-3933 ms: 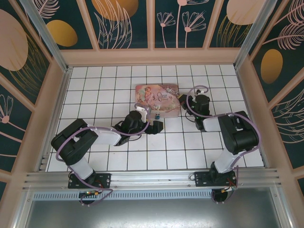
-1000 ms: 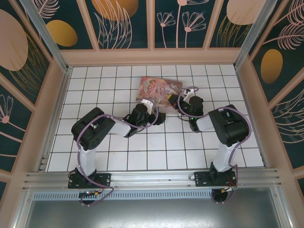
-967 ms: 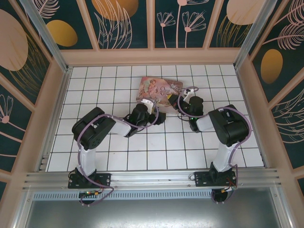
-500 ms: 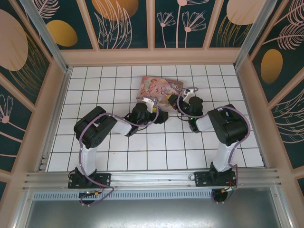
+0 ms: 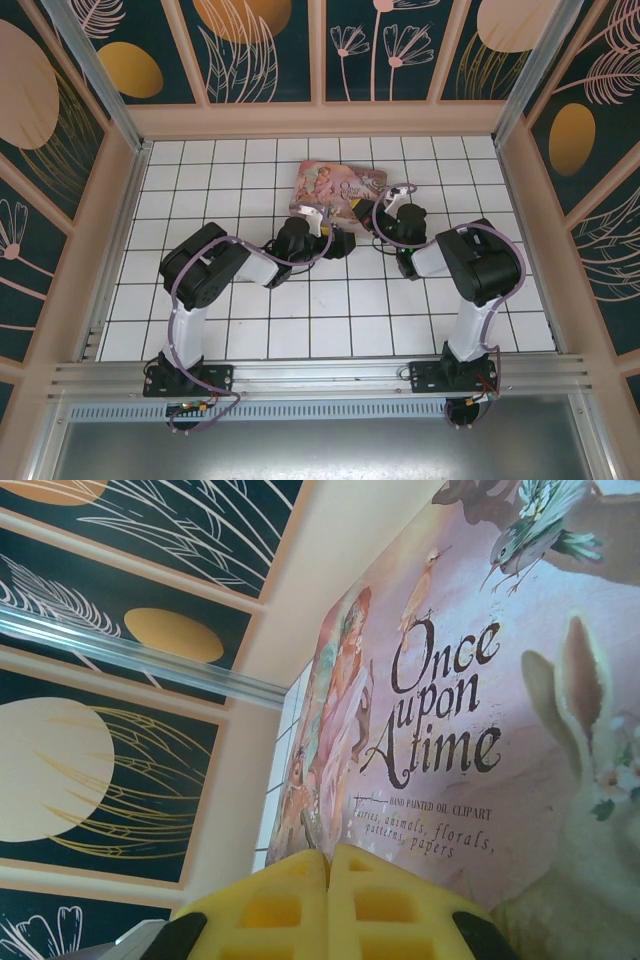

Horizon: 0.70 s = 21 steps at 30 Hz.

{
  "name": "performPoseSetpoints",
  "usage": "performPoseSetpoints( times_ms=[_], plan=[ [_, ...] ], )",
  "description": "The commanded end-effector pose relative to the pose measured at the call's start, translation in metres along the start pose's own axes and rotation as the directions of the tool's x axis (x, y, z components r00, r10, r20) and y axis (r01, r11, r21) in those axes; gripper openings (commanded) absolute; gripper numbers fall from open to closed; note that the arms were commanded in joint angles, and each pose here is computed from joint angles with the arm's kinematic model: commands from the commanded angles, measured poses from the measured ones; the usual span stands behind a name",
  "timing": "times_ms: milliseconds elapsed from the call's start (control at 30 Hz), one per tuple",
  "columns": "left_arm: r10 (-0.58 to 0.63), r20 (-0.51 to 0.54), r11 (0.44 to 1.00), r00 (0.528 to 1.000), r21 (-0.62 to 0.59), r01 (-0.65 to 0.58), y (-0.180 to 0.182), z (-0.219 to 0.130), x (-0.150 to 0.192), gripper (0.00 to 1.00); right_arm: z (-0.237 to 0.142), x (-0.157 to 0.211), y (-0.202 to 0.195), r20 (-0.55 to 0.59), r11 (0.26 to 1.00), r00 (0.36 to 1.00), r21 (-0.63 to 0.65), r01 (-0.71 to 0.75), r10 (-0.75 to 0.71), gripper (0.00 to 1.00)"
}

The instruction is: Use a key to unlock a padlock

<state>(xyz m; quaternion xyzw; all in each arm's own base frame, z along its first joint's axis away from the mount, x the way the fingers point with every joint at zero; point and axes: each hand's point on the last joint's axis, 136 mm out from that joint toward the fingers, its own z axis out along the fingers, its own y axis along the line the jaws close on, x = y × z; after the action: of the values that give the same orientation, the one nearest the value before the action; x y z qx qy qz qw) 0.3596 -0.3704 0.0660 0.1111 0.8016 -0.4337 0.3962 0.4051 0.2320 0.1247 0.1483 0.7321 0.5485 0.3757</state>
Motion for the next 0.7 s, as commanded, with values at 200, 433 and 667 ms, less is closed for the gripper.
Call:
performPoseSetpoints(
  times_ms=[200, 433, 667],
  plan=[
    [-0.037, 0.072, 0.992, 0.997, 0.121, 0.028, -0.024, -0.012, -0.014, 0.87, 0.004, 0.017, -0.018, -0.043, 0.998, 0.999, 0.050, -0.028, 0.031, 0.00],
    [-0.065, 0.113, 0.988, 0.991, 0.145, 0.048, -0.034, -0.026, -0.024, 0.86, 0.005, 0.018, -0.018, -0.044, 0.998, 0.999, 0.052, -0.030, 0.032, 0.00],
    [-0.076, 0.093, 0.992, 0.993, 0.111, 0.065, -0.021, -0.014, -0.016, 0.88, 0.005, 0.019, -0.019, -0.045, 0.998, 0.998, 0.051, -0.031, 0.034, 0.00]
  ],
)
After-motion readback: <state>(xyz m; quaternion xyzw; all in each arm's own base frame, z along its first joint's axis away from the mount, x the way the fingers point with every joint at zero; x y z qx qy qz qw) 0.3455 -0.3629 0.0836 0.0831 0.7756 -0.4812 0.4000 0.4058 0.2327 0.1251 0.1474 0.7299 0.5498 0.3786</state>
